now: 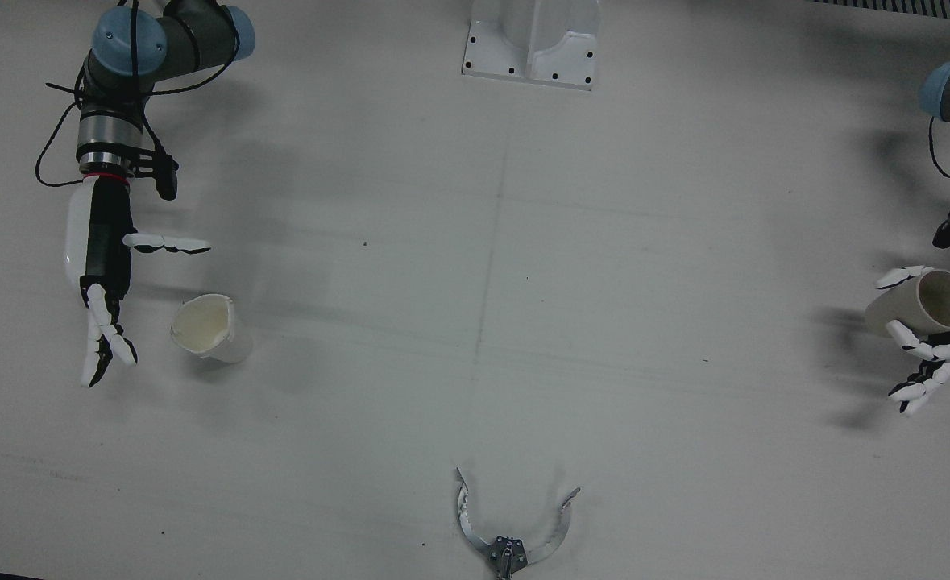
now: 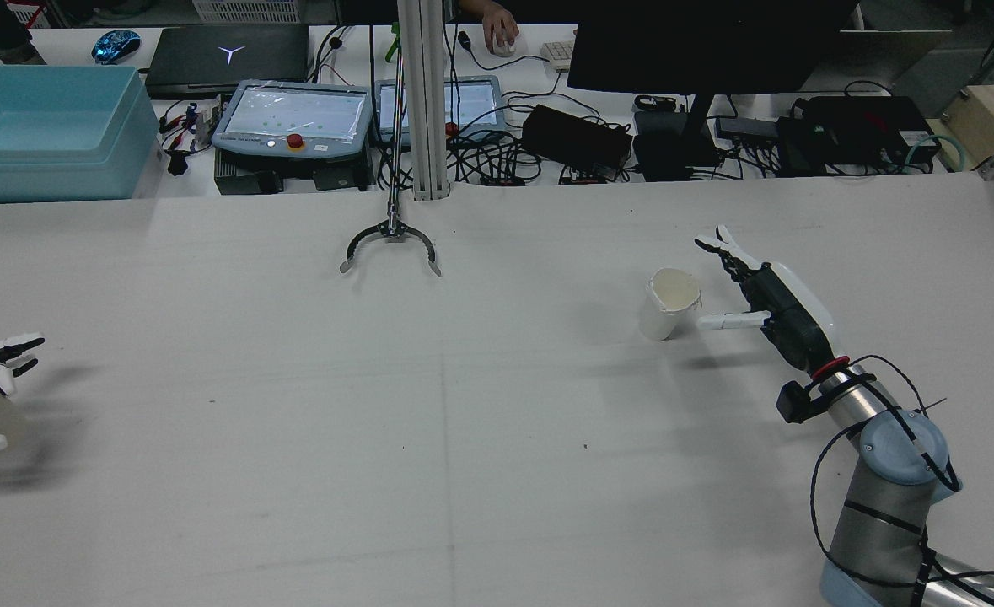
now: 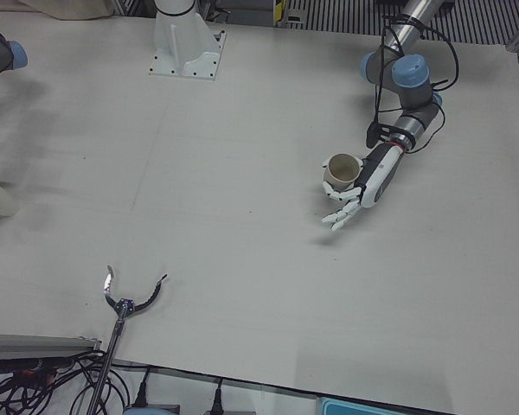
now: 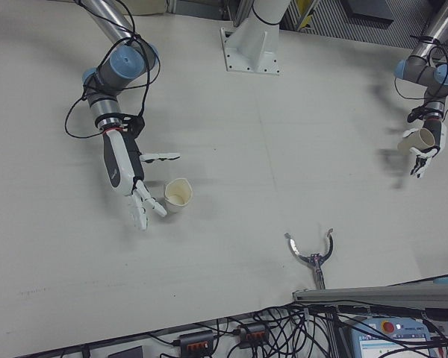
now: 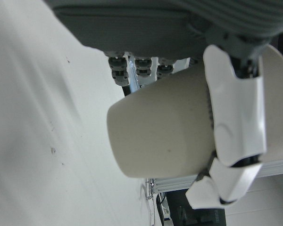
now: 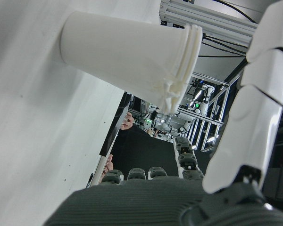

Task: Pour water
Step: 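Reach the right hand toward the white cup on the table, then wrap the right hand fingers around the white cup, then lift the white cup with the right hand and the beige cup with the left, then tilt the white cup over the beige cup held by the left hand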

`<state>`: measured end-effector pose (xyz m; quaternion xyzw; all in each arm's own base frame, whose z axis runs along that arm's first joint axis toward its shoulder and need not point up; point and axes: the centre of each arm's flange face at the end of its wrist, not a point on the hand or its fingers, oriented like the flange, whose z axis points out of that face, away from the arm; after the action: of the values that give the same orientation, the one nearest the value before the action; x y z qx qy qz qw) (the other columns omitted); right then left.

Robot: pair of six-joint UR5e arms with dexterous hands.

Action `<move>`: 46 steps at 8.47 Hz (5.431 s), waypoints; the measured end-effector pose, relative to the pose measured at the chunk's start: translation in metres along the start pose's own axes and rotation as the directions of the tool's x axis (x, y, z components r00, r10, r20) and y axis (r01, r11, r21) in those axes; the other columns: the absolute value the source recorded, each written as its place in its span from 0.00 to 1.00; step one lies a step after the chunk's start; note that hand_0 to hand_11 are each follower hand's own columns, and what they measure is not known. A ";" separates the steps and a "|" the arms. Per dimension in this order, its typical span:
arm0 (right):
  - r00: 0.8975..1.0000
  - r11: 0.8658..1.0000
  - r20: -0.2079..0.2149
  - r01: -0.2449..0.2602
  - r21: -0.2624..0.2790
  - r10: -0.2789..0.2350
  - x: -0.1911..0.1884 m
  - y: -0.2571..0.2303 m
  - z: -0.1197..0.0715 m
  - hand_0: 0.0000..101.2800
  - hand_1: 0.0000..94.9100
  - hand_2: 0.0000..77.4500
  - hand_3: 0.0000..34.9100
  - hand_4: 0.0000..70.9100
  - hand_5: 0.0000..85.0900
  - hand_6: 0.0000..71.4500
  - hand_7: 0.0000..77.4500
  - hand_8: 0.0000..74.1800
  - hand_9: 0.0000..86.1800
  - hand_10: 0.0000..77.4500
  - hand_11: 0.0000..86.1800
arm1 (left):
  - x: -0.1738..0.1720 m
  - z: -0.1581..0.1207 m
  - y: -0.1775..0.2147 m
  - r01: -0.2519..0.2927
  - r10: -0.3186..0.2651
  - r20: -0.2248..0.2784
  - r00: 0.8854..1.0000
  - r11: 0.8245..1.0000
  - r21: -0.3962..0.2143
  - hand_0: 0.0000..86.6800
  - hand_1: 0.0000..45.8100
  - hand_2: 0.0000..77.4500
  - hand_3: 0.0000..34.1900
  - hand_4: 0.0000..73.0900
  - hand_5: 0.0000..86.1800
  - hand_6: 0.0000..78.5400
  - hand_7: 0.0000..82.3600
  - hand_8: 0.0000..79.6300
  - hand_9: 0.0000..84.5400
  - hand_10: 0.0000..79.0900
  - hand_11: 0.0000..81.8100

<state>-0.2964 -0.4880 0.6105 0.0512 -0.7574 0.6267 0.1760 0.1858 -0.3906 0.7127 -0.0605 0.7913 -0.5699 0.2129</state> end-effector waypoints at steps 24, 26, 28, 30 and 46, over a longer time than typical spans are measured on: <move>0.985 0.986 0.068 -0.162 0.026 0.160 0.093 0.022 0.024 0.50 0.19 0.18 0.02 0.19 0.15 0.11 0.15 0.01 0.04 0.03 0.06 | -0.001 -0.013 -0.015 0.003 -0.003 0.014 1.000 0.999 0.034 0.62 0.37 0.45 0.00 0.63 0.50 0.14 0.19 0.06 0.11 0.10 0.15; 0.985 0.986 0.070 -0.163 0.026 0.161 0.092 0.023 0.024 0.53 0.26 0.24 0.02 0.25 0.15 0.20 0.37 0.03 0.09 0.03 0.07 | -0.001 -0.013 -0.016 0.003 -0.003 0.014 1.000 0.999 0.035 0.62 0.37 0.45 0.00 0.63 0.50 0.14 0.19 0.07 0.11 0.10 0.15; 0.984 0.986 0.070 -0.163 0.025 0.161 0.092 0.023 0.024 0.62 0.33 0.30 0.01 0.32 0.17 0.26 0.46 0.10 0.16 0.07 0.11 | -0.001 -0.014 -0.016 0.003 -0.003 0.015 1.000 0.999 0.035 0.62 0.37 0.45 0.00 0.63 0.50 0.14 0.19 0.07 0.11 0.10 0.15; 0.984 0.986 0.070 -0.166 0.022 0.164 0.092 0.025 0.024 0.69 0.31 0.42 0.02 0.49 0.22 0.31 0.54 0.16 0.23 0.08 0.16 | -0.001 -0.014 -0.016 0.003 -0.004 0.015 1.000 0.999 0.035 0.62 0.37 0.45 0.00 0.63 0.50 0.14 0.19 0.07 0.11 0.10 0.15; 0.989 0.992 0.081 -0.125 0.004 0.124 -0.040 0.069 0.024 0.56 0.28 0.65 0.00 0.32 0.74 0.57 0.72 0.26 0.35 0.11 0.18 | -0.091 0.203 0.267 0.125 -0.088 0.167 0.982 0.966 -0.225 0.62 0.36 0.47 0.00 0.63 0.51 0.16 0.22 0.06 0.10 0.09 0.15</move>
<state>-0.2845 -0.5022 0.5296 0.0297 -0.7628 0.6372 0.1055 0.3896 -0.4458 0.4363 -0.1721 0.8296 -0.4768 0.2342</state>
